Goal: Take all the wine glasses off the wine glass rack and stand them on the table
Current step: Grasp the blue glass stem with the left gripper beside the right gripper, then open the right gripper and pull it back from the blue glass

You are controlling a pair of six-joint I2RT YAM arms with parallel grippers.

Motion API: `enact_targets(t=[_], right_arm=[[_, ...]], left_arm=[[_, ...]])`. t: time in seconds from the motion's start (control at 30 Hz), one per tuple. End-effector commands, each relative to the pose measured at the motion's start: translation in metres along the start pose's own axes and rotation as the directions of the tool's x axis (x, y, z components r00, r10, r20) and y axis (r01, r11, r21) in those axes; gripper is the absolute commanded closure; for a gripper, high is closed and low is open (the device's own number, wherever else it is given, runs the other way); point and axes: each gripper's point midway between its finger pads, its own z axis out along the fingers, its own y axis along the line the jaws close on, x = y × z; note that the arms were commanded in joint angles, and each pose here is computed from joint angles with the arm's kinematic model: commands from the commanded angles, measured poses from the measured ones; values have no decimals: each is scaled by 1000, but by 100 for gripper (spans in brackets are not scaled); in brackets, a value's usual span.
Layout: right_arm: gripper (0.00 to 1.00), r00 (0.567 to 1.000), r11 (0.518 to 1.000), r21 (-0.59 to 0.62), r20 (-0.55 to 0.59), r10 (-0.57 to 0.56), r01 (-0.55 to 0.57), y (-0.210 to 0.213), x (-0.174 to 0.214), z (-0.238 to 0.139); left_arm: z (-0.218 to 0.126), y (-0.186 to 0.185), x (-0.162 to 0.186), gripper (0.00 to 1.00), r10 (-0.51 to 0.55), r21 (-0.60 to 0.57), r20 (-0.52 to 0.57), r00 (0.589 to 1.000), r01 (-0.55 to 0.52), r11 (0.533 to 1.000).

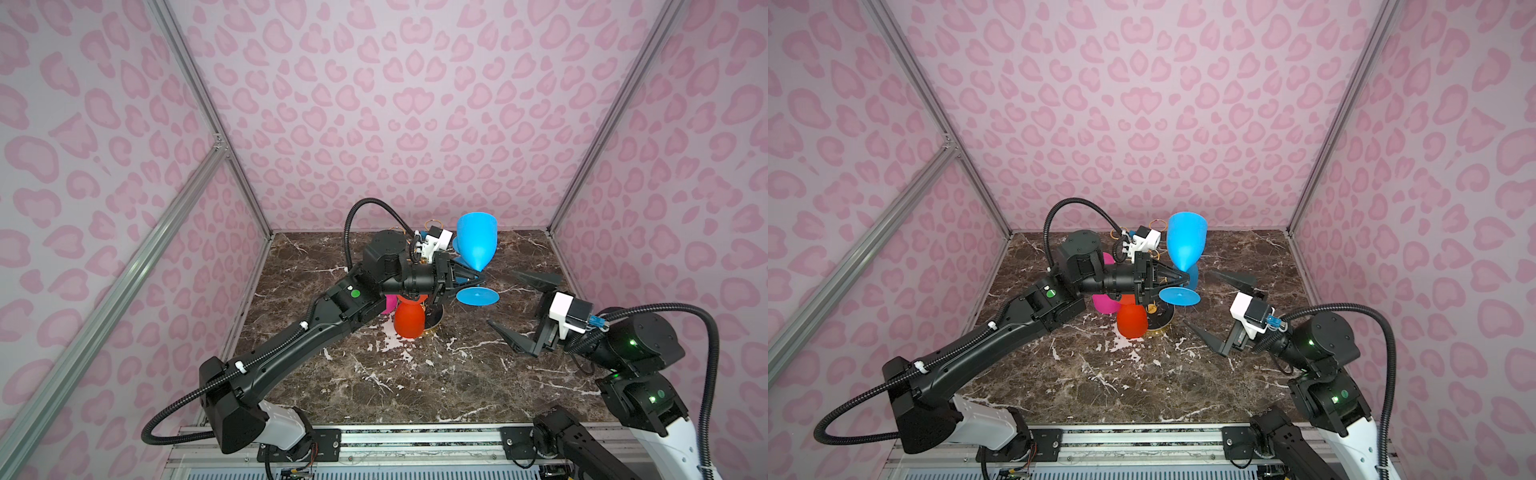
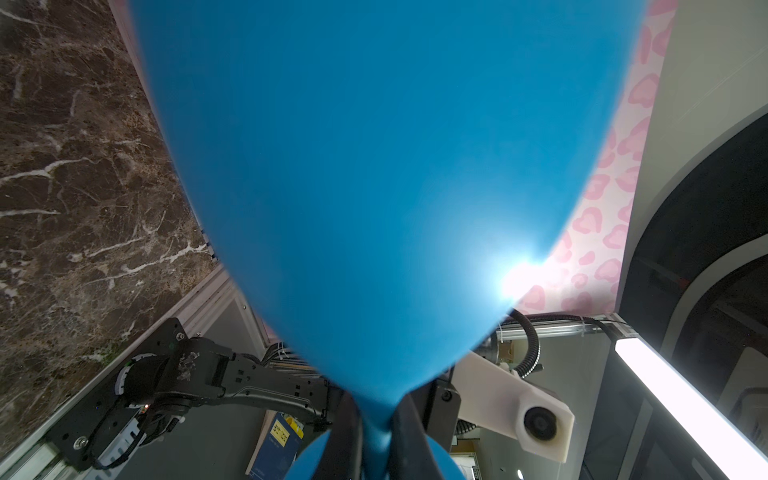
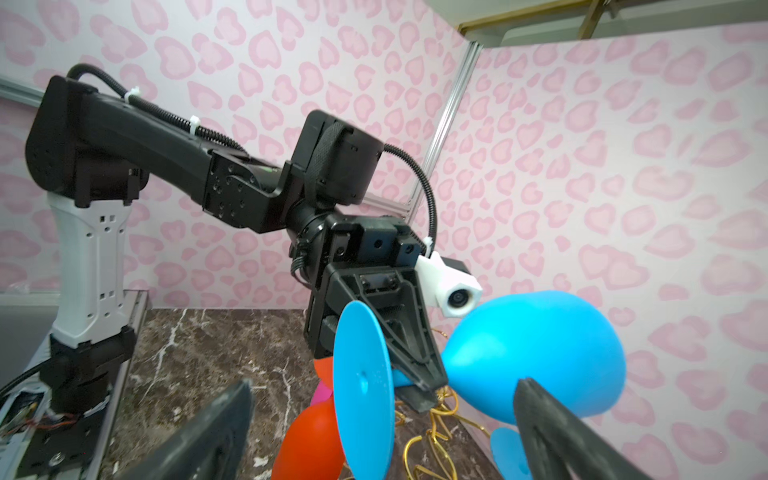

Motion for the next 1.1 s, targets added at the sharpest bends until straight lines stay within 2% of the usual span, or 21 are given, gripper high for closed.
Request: enact_targets(t=[0.0, 0.13, 0.23, 0.3, 0.37, 0.4, 0.6, 0.7, 0.83, 0.93, 1.0, 1.07], right_arm=[[0, 991, 987, 160, 136, 7, -29, -24, -45, -15], [0, 979, 924, 355, 186, 77, -140, -58, -74, -38], [1, 968, 837, 487, 120, 220, -250, -88, -71, -42], [3, 939, 795, 517, 58, 340, -319, -98, -60, -33], [5, 888, 752, 523, 19, 460, -401, -103, -49, -19], [6, 874, 736, 523, 38, 484, -430, -106, -57, -18], [13, 773, 667, 490, 22, 634, -561, -115, -42, 19], [16, 690, 613, 465, -4, 723, -639, -114, -30, 39], [20, 544, 507, 443, -50, 837, -739, -107, -5, 63], [23, 446, 441, 406, -87, 891, -800, -97, 9, 79], [25, 383, 391, 390, -103, 918, -834, -91, 16, 86], [26, 343, 356, 394, -106, 933, -847, -89, 21, 88]], left_arm=[[-10, -15, -7, 96, 104, 23, 56, 993, -105, 994], [-26, -10, -21, 96, 201, -33, 133, 971, -198, 980], [-39, -2, -30, 96, 284, -99, 177, 942, -270, 958], [-51, 7, -38, 97, 368, -206, 212, 905, -327, 923], [-63, 9, -45, 97, 481, -290, 242, 842, -411, 864], [-69, 10, -48, 97, 522, -322, 257, 813, -438, 839], [-104, 7, -64, 96, 768, -530, 267, 582, -577, 621], [-115, 15, -69, 96, 851, -614, 210, 481, -612, 498], [-124, 22, -71, 96, 947, -701, 64, 315, -661, 267], [-127, 27, -72, 96, 977, -730, -63, 204, -677, 94], [-130, 29, -73, 96, 981, -743, -121, 153, -669, 13], [-133, 30, -73, 97, 980, -745, -174, 100, -664, -64]])
